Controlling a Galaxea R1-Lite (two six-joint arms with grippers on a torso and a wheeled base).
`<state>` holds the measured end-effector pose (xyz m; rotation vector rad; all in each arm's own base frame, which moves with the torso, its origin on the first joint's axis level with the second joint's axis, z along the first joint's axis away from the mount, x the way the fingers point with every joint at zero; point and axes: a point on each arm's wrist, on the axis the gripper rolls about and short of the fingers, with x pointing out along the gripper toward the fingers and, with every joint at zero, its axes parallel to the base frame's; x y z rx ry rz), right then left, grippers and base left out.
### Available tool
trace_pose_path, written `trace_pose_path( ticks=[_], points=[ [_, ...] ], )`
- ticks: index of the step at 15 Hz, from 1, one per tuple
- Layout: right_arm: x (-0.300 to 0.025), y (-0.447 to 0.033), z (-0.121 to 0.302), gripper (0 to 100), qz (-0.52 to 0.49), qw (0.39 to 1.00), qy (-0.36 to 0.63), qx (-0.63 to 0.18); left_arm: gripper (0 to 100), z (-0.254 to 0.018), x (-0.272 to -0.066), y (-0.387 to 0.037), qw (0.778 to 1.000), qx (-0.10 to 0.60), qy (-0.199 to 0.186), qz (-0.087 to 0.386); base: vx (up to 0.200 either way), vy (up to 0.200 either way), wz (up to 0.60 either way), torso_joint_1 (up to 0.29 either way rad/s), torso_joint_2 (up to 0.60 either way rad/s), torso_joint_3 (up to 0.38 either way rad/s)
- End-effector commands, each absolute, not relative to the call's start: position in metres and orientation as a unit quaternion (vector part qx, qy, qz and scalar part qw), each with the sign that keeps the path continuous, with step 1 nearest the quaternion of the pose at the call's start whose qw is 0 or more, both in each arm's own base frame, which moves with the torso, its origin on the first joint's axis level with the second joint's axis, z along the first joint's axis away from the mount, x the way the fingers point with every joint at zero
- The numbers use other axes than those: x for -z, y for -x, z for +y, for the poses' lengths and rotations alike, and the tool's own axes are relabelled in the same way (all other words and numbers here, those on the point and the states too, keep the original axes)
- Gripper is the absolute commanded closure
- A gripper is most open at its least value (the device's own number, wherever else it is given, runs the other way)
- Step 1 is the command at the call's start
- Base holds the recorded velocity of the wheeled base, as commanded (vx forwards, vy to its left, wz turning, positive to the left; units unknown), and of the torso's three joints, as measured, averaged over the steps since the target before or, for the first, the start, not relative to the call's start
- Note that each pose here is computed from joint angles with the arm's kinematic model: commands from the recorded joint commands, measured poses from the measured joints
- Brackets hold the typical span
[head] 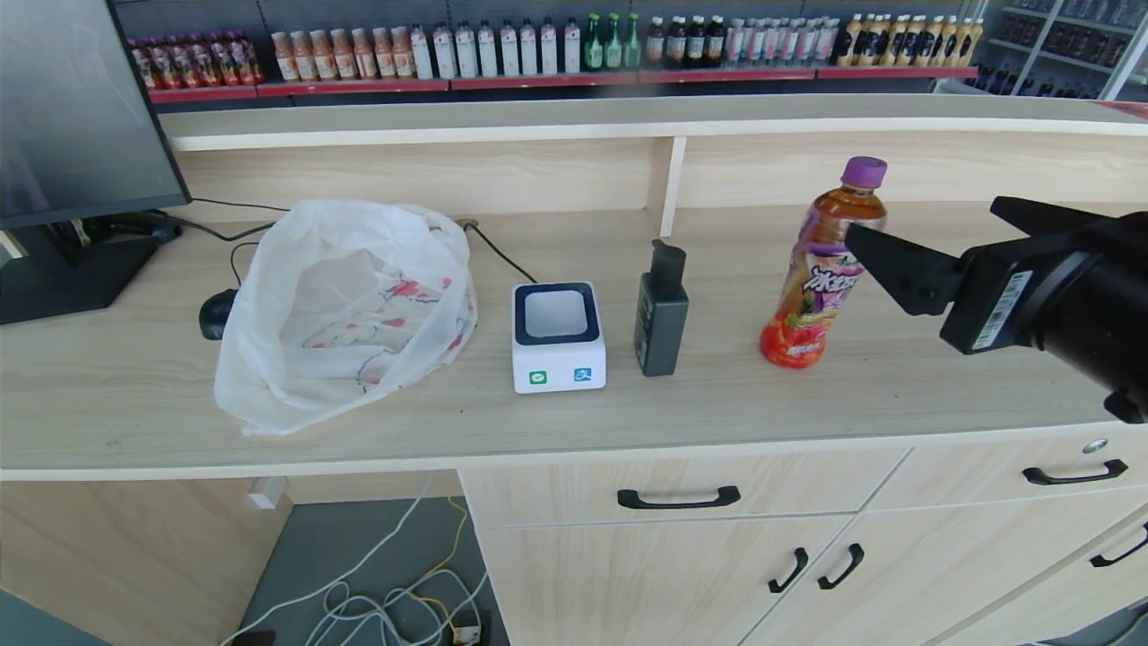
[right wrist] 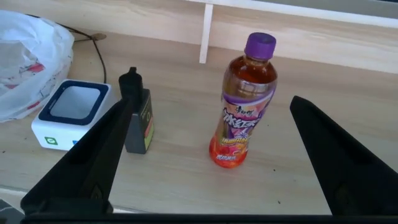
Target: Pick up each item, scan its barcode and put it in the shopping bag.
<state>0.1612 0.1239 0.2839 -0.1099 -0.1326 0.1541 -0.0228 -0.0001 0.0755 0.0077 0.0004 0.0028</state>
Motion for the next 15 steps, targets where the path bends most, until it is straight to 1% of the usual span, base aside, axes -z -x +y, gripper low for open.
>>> trace_pose_path(
  ticks=[1,4,8,12,15],
  points=[
    [-0.272,-0.172,0.135,0,-0.049,0.993,0.068,-0.083,0,0.000,-0.075,0.023,1.000,-0.002,-0.004,0.000,0.000,0.000,0.00,0.000,0.00,0.000],
    [-0.257,-0.178,0.144,0,-0.027,0.993,0.069,-0.095,0,0.000,-0.076,0.023,1.000,-0.002,-0.004,-0.001,0.000,0.000,0.00,0.000,0.00,0.000],
    [-0.240,-0.190,0.174,0,-0.028,0.991,0.036,-0.123,0,0.000,-0.075,0.023,1.000,-0.002,-0.004,0.000,0.000,0.000,0.00,0.000,0.00,0.000],
    [-0.231,-0.197,0.180,0,-0.019,0.991,0.050,-0.122,0,0.000,-0.076,0.023,1.000,-0.002,-0.004,-0.001,0.000,0.000,0.00,0.000,0.00,0.000],
    [-0.218,-0.215,0.197,0,-0.045,0.992,0.004,-0.120,0,0.000,-0.075,0.023,1.000,-0.002,-0.004,0.000,0.000,0.000,0.00,0.000,0.00,0.000]
  ],
)
